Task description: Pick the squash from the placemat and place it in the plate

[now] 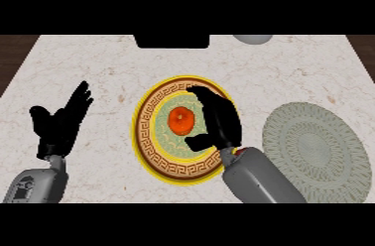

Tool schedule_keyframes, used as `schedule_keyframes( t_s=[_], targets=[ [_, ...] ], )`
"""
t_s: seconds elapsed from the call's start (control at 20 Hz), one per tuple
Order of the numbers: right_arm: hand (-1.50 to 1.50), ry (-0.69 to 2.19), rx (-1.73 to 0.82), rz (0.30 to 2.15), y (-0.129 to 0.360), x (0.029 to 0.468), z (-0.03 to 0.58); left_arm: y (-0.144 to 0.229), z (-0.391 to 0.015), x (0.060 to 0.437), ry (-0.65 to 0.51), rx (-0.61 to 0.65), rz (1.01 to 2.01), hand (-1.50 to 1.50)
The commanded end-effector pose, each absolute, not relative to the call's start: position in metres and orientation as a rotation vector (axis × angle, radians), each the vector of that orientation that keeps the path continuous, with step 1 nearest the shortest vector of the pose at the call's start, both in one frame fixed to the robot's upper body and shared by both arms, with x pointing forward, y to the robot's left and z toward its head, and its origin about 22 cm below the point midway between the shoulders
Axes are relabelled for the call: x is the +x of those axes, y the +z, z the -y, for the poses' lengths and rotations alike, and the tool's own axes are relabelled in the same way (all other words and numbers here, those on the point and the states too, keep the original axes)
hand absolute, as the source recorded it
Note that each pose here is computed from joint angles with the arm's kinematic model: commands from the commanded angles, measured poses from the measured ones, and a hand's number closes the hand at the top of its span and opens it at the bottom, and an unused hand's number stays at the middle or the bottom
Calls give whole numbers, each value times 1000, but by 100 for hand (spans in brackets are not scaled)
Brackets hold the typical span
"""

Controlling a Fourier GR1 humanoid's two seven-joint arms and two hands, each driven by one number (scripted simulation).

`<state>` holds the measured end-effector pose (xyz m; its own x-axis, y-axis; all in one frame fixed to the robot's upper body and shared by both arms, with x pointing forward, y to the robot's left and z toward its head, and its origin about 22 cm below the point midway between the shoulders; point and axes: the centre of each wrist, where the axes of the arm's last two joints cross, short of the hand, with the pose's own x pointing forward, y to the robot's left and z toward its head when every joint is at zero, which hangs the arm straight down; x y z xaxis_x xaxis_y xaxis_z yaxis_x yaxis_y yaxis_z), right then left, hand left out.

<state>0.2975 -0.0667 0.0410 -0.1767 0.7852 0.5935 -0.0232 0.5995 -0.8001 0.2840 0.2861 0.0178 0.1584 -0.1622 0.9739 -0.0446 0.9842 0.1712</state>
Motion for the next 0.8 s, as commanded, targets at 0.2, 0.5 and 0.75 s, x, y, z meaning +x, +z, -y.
schedule_keyframes(
  t_s=[0.2,0.5,0.75],
  targets=[
    [-150,593,-416,2012,82,276,57,20,-277,285,-72,159,1403,0],
    [-150,400,-191,1921,108,253,74,16,-293,289,-70,164,1414,0],
    [-150,335,22,1760,116,245,82,26,-288,280,-93,173,1407,0]
  ],
)
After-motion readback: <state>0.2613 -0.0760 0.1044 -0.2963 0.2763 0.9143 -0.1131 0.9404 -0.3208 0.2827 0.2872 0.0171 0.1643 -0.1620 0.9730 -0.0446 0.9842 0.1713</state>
